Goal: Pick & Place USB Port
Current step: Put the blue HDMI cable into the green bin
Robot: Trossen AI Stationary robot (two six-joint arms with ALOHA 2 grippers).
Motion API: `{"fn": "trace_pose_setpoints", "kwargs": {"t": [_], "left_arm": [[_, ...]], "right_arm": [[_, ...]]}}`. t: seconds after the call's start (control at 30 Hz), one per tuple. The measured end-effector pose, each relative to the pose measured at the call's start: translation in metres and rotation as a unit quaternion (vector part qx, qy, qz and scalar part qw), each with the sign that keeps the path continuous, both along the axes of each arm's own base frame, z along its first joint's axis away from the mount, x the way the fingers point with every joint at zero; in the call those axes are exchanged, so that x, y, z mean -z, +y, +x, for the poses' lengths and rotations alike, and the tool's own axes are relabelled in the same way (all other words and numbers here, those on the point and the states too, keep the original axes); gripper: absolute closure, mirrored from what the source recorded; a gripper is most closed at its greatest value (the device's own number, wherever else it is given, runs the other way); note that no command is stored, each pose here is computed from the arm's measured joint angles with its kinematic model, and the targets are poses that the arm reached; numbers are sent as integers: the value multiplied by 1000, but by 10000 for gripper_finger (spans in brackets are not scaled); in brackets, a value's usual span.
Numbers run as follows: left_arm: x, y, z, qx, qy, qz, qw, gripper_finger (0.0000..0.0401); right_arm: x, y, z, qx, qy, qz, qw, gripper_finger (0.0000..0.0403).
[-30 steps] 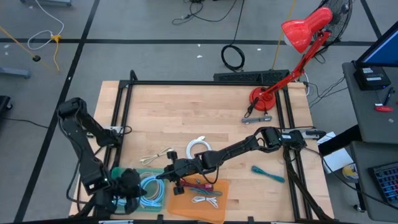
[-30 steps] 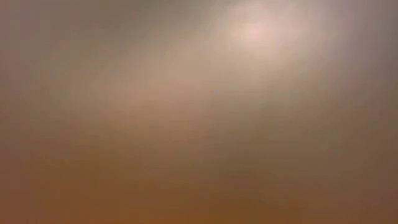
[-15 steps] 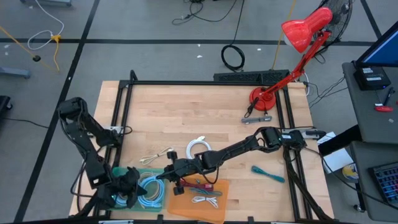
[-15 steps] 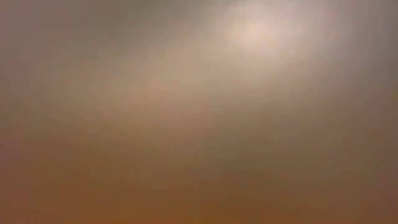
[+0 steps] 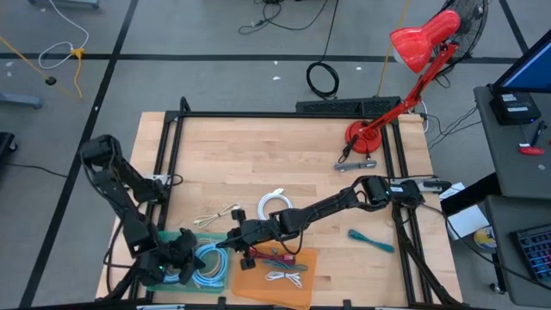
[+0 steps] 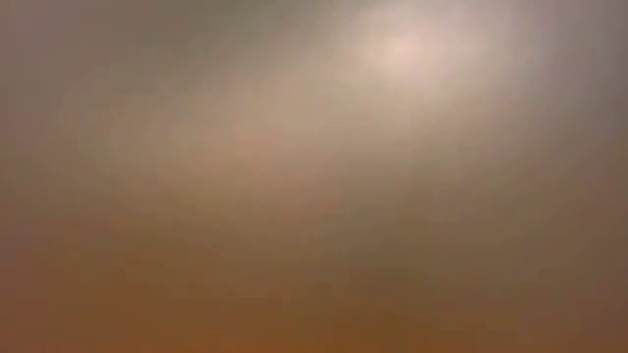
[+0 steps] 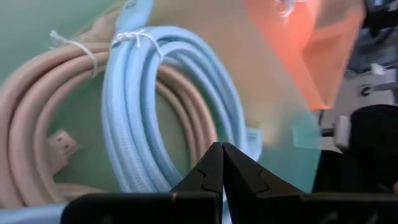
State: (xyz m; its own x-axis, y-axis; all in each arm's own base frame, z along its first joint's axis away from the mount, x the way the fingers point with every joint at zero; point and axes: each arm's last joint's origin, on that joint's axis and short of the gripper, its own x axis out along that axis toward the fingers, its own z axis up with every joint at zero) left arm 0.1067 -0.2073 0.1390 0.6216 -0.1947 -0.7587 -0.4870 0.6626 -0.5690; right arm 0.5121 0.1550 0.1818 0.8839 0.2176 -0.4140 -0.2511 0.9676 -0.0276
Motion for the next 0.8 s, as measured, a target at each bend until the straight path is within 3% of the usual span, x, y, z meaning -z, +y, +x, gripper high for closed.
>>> {"fn": "trace_pose_setpoints", "kwargs": {"t": [0.1, 0.3, 0.8], "left_arm": [[9, 0, 2, -9, 34, 4, 999, 391], [13, -2, 5, -6, 32, 1, 999, 391], [-7, -6, 5, 21, 13, 4, 1000, 391]], "right_arm": [[0, 0, 0, 0, 0, 0, 1000, 403], [0, 0, 0, 0, 0, 0, 1000, 403], [0, 0, 0, 0, 2, -1, 1000, 403]]}}
